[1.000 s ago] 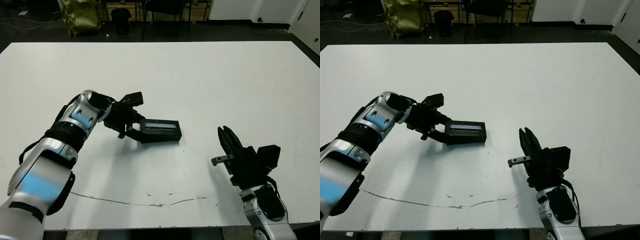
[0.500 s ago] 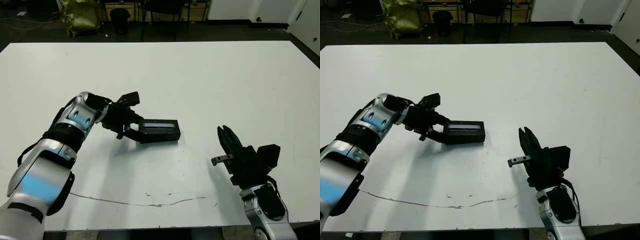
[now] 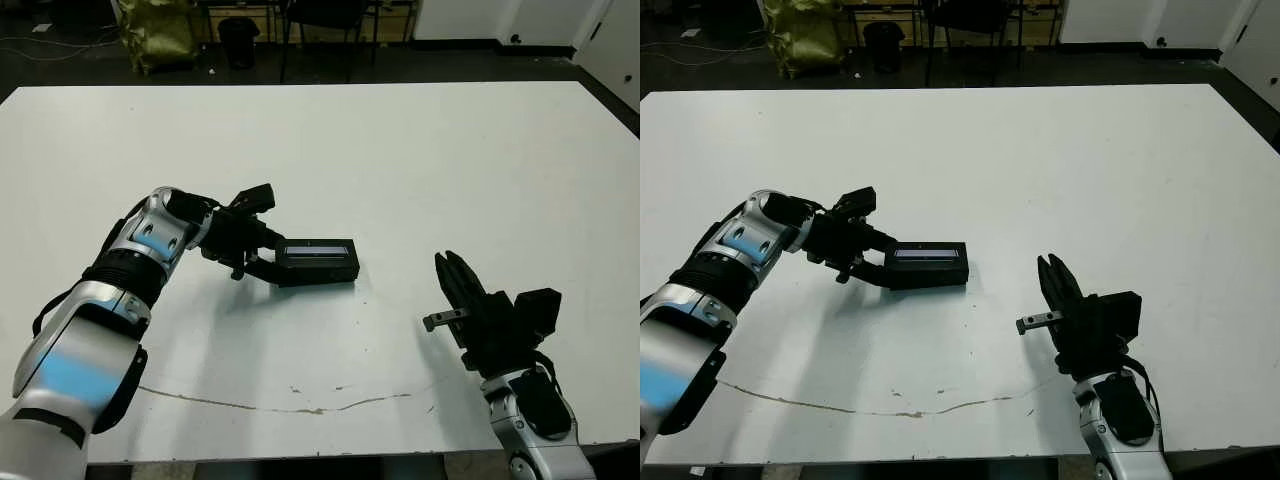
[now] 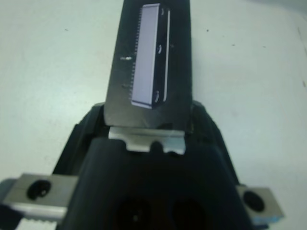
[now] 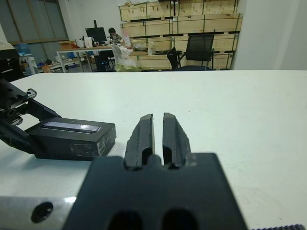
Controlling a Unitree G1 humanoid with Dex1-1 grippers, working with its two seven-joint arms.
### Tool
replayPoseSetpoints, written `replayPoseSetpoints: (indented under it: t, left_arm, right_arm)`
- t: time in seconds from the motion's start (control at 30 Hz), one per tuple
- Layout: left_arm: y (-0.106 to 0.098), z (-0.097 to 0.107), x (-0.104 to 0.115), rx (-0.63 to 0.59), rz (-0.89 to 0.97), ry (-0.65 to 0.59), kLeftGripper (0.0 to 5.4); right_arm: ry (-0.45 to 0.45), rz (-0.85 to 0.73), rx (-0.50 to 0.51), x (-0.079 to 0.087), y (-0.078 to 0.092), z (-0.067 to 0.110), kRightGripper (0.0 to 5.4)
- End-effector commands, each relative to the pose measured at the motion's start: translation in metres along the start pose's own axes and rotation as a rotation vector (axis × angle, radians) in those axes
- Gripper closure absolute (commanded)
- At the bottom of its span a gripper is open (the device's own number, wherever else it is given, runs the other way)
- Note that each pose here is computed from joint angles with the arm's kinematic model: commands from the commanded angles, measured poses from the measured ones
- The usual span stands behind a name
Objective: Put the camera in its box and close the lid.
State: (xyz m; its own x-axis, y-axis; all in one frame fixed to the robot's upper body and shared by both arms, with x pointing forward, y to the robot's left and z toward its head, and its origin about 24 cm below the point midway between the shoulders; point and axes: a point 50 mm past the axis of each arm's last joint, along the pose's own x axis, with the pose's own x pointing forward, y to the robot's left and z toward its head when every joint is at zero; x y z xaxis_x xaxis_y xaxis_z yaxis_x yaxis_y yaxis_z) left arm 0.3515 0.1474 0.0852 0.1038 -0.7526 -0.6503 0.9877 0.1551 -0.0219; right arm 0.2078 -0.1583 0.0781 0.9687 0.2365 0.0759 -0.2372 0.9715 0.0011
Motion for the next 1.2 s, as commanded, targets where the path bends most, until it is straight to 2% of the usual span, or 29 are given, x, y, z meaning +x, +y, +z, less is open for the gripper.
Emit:
replayPoseSetpoints:
  t: [0.03,0.4,0.63,0.9,1.03,1.2]
  left_arm:
    - [0.004,-0.05,-0.035,-0.133,0.152,0.217,2.98]
    - [-0.002,-0.056,-0.032,-0.105,0.156,0.216,3.01]
    - [-0.007,-0.062,-0.028,-0.151,0.159,0.235,3.01]
    - [-0.013,-0.069,-0.024,-0.138,0.163,0.261,3.01]
    - [-0.018,-0.078,-0.018,-0.226,0.144,0.256,3.01]
    - [-0.025,-0.089,-0.012,-0.222,0.136,0.258,3.01]
  right_arm:
    - [0.033,-0.009,0.0,-0.002,-0.001,-0.004,5.4]
    - [0.033,-0.013,-0.003,-0.003,-0.003,-0.004,5.4]
    - [0.03,-0.007,0.0,-0.003,-0.002,-0.005,5.4]
    - [0.041,-0.009,0.007,-0.004,-0.002,-0.005,5.4]
    - [0.045,-0.009,0.011,-0.004,-0.003,-0.005,5.4]
    - [0.037,-0.003,0.004,-0.003,-0.003,-0.006,5.4]
